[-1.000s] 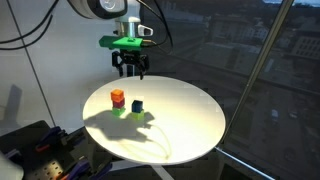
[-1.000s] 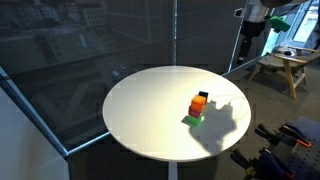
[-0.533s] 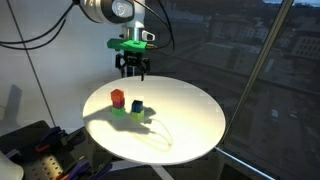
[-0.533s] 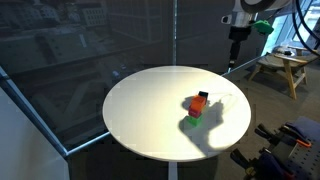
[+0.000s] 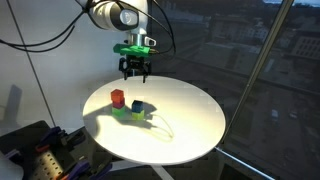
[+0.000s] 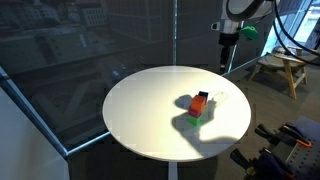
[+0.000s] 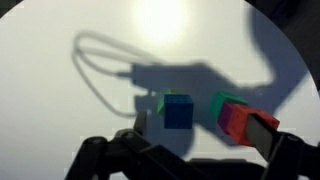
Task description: Put the blue block on top of the orange block
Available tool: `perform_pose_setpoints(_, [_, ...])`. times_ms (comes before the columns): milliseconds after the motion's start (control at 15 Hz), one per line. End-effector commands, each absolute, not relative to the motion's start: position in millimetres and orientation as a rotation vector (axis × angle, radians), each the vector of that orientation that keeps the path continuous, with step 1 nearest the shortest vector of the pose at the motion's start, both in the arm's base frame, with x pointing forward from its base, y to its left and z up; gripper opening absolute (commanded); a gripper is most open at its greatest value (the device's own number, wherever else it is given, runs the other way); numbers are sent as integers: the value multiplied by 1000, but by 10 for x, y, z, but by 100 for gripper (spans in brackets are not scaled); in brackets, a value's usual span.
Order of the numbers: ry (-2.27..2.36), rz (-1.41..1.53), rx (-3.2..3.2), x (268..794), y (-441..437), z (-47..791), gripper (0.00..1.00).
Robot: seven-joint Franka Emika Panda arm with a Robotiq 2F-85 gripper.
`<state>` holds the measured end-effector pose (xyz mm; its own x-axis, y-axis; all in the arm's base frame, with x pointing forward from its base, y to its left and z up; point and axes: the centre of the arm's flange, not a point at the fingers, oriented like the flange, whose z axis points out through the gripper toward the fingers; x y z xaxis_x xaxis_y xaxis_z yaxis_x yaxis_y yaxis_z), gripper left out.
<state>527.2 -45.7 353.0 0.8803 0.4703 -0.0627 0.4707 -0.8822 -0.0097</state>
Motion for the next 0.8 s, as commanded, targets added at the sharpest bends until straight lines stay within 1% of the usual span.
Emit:
perform_pose_setpoints(0, [764,-96,3058,5441,-450,3413,100])
perform_pose_setpoints(733, [797,-80,3048,5575,-313,2914,100])
